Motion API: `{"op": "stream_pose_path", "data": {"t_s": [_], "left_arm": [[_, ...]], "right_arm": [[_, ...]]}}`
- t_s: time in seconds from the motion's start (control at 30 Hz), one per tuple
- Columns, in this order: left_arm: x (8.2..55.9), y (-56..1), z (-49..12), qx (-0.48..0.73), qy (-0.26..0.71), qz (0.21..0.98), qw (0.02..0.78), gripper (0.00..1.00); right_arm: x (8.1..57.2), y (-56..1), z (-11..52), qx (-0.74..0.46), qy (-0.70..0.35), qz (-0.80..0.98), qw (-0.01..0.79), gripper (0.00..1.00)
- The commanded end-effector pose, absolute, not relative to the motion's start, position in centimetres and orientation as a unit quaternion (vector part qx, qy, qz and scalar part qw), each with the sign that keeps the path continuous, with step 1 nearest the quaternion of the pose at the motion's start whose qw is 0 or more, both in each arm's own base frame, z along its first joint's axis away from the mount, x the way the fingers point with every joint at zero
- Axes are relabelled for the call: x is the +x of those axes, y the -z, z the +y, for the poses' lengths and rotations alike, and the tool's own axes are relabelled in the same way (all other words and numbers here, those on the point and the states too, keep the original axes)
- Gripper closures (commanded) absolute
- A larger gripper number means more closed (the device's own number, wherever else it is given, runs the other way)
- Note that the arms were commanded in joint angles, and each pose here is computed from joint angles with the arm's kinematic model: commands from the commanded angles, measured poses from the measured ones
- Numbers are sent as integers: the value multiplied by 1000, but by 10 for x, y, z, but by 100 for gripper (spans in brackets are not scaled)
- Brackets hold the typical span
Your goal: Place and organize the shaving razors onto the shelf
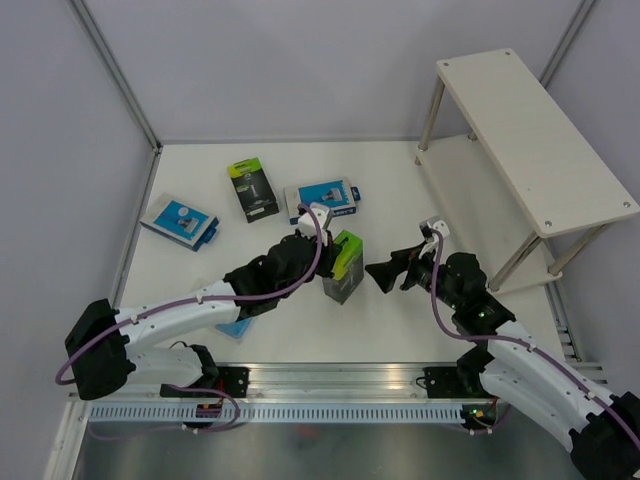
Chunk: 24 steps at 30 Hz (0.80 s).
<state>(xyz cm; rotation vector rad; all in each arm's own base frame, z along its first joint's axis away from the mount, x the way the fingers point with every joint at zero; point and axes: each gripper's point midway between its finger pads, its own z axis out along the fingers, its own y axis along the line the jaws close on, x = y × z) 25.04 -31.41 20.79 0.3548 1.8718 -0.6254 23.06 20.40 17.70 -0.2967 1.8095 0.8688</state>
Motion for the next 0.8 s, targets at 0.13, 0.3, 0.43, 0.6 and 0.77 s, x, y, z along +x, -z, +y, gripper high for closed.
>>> {"op": "stream_pose_path", "data": {"t_s": [0.13,0.3,0.43,0.6,0.77], "left_arm": [[240,-246,-336,274,279,717,577,98],[236,-245,-337,358,262,691,571,98],[230,-248,-342,424,303,666,534,98],[246,-249,-334,464,353,656,479,98],[244,-235,-345,546,355,612,449,98]], "right_arm": [[240,-192,224,-179,-388,704,567,2],[257,-193,226,-208,-354,690,596,2],[254,-196,230,-260,-340,667,610,2],[252,-198,227,-299,-316,644,629,2],[254,-199,232,-353,-292,626,631,2]]}}
